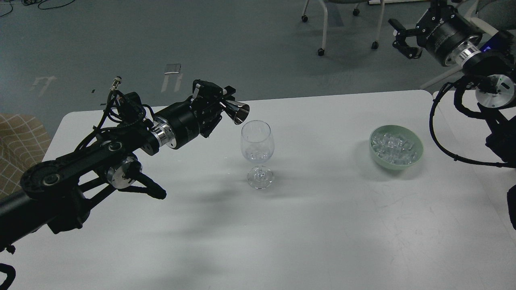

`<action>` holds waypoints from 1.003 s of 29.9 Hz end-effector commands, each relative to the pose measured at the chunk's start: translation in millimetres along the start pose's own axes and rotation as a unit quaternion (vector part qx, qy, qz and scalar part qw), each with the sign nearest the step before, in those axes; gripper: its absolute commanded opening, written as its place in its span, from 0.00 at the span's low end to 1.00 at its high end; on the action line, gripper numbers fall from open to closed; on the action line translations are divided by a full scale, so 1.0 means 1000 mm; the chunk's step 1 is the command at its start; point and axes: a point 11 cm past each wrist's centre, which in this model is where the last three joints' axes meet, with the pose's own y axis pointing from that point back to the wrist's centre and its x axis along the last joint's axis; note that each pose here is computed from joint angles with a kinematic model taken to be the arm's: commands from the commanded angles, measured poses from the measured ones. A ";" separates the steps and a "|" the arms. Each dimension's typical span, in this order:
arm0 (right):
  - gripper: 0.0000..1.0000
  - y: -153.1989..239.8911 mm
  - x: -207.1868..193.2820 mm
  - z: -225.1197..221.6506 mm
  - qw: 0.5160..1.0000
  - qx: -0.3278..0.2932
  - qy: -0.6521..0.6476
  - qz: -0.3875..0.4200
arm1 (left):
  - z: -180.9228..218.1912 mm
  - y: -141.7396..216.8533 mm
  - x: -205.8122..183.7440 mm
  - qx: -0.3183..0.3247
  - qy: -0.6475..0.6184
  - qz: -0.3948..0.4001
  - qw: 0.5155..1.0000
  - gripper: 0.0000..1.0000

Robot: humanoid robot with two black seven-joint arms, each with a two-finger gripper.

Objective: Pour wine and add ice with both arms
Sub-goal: 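Turn the jigger upright and pull it back from the glass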

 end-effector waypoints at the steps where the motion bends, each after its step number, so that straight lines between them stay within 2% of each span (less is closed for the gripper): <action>1: 1.00 0.000 0.000 0.001 1.000 -0.001 -0.001 0.000 | 0.006 0.001 -0.010 -0.003 -0.048 -0.009 0.999 0.00; 5: 1.00 0.000 -0.001 0.000 1.000 0.000 -0.001 -0.001 | 0.009 0.002 -0.018 -0.007 -0.079 -0.018 0.997 0.00; 18: 1.00 0.000 -0.001 0.000 1.000 0.001 -0.001 -0.001 | 0.007 0.002 -0.012 -0.003 -0.149 0.012 0.989 0.00; 24: 1.00 0.000 0.000 0.000 1.000 0.000 0.000 0.000 | 0.009 0.002 -0.009 -0.001 -0.232 0.026 0.972 0.00; 30: 1.00 0.000 0.000 -0.001 1.000 0.002 -0.001 0.000 | 0.024 0.004 -0.009 -0.008 -0.166 0.024 0.986 0.00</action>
